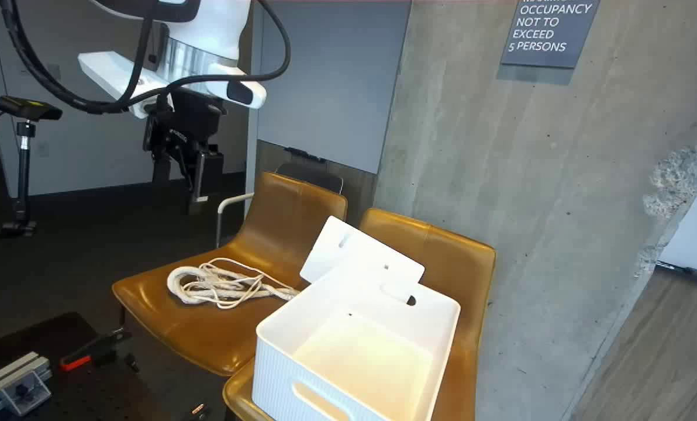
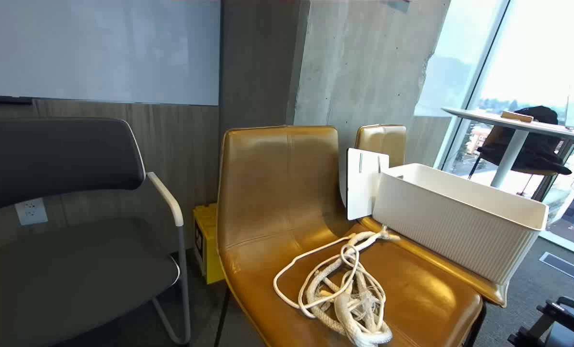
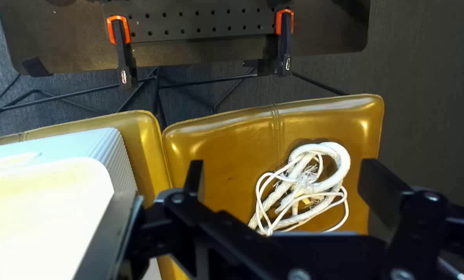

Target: Put the cable inside the storage box, then take it out

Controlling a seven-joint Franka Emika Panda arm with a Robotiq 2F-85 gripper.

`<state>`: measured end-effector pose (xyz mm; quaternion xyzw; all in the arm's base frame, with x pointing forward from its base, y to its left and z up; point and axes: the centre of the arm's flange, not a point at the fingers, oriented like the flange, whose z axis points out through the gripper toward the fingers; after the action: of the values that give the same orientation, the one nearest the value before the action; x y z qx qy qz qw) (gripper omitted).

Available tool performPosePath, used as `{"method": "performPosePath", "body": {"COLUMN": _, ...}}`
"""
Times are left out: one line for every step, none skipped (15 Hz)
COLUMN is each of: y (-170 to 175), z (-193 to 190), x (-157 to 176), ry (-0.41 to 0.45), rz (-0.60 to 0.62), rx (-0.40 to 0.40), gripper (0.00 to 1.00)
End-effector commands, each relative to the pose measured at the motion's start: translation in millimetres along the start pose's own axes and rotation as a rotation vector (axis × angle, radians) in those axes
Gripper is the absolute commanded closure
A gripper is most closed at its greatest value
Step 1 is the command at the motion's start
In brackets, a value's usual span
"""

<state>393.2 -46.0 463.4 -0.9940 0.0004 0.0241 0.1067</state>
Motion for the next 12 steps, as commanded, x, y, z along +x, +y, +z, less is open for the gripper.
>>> {"method": "performPosePath", "body": {"y": 0.0, "z": -0.3, "x": 0.1, "ry": 0.001, "rz": 0.0, "rx": 0.0, "gripper": 0.0}}
{"method": "performPosePath", "body": {"y": 0.0, "z": -0.5, "x": 0.2, "ry": 0.001, "rz": 0.0, "rx": 0.0, "gripper": 0.0}}
{"method": "performPosePath", "body": {"y": 0.0, "z": -0.5, "x": 0.2, "ry": 0.001, "rz": 0.0, "rx": 0.0, "gripper": 0.0}}
{"method": "performPosePath", "body": {"y": 0.0, "z": -0.6, "x": 0.2, "ry": 0.002, "rz": 0.0, "rx": 0.0, "gripper": 0.0}}
{"method": "performPosePath", "body": {"y": -9.7, "z": 6.3, "x": 0.1, "ry": 0.002, "rz": -0.01, "rx": 0.006, "gripper": 0.0}}
{"method": "performPosePath", "body": {"y": -26.7, "z": 12.6, "x": 4.2, "ry": 0.02, "rz": -0.031, "rx": 0.004, "gripper": 0.0}}
{"method": "performPosePath", "body": {"y": -44.6, "z": 19.3, "x": 10.6, "ry": 0.043, "rz": -0.052, "rx": 0.001, "gripper": 0.0}}
{"method": "performPosePath", "body": {"y": -61.8, "z": 26.1, "x": 18.1, "ry": 0.066, "rz": -0.062, "rx": -0.008, "gripper": 0.0}}
{"method": "performPosePath", "body": {"y": -84.0, "z": 35.6, "x": 29.1, "ry": 0.093, "rz": -0.054, "rx": -0.029, "gripper": 0.0}}
{"method": "performPosePath", "body": {"y": -103.2, "z": 39.6, "x": 37.2, "ry": 0.112, "rz": -0.03, "rx": -0.051, "gripper": 0.0}}
{"method": "performPosePath", "body": {"y": -127.0, "z": 50.9, "x": 47.9, "ry": 0.134, "rz": 0.015, "rx": -0.079, "gripper": 0.0}}
{"method": "performPosePath", "body": {"y": -147.9, "z": 57.8, "x": 56.5, "ry": 0.154, "rz": 0.061, "rx": -0.109, "gripper": 0.0}}
